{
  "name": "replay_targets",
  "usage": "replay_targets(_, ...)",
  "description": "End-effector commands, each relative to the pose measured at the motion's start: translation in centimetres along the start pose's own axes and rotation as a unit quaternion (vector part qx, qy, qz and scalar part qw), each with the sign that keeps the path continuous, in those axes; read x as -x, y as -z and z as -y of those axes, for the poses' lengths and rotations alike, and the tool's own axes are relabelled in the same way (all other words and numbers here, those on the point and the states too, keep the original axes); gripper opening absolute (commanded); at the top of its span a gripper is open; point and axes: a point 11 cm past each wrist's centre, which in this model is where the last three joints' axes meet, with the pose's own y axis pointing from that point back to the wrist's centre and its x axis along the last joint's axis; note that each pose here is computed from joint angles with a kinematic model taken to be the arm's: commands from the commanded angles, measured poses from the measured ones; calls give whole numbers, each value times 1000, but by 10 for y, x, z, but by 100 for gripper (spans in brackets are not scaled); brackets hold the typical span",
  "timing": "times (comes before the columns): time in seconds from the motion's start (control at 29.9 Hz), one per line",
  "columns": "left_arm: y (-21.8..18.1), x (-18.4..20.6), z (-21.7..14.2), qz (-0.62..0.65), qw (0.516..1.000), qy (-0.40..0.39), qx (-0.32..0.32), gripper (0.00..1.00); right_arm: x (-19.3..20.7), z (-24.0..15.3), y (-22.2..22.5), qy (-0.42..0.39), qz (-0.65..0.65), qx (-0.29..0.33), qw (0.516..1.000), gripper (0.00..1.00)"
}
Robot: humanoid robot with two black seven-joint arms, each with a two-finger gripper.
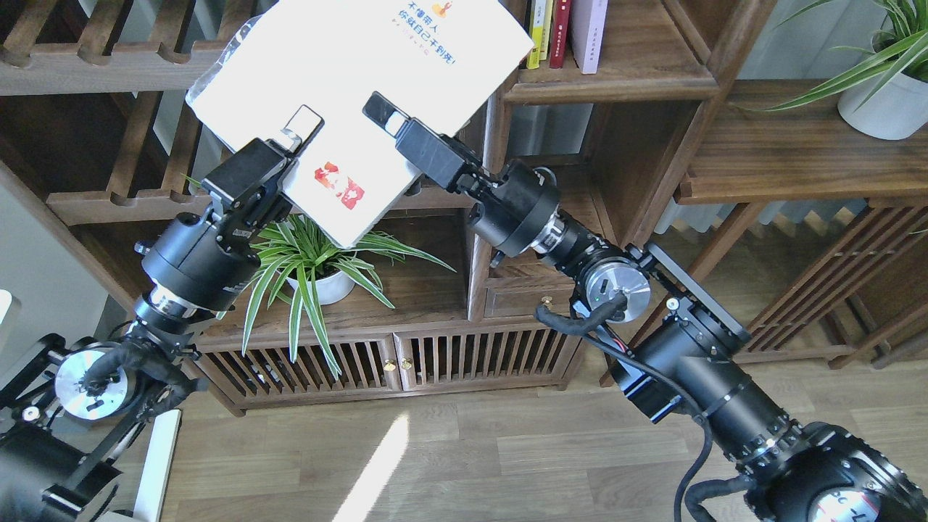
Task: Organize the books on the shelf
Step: 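Grasp the white book with the right gripper and release the left gripper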
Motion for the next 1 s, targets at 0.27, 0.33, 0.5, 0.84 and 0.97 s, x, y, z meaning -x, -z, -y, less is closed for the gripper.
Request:
replay_targets(0.27,-4,1,0,5,1000,1,3,61,0,0,1,0,6,-2,1000,5)
replay_targets(0.33,-6,4,1,8,1000,5,3,65,0,0,1,0,6,-2,1000,5)
replay_targets(0.5,-15,8,0,41,999,7,6,81,0,1,1,1,5,-2,1000,5)
replay_targets(0.84,-10,0,-18,54,998,-19,3,98,0,1,5,1,4,-7,1000,4)
replay_targets(0.97,-11,-2,-22,55,998,-23,7,98,0,0,6,0,3,-9,1000,4)
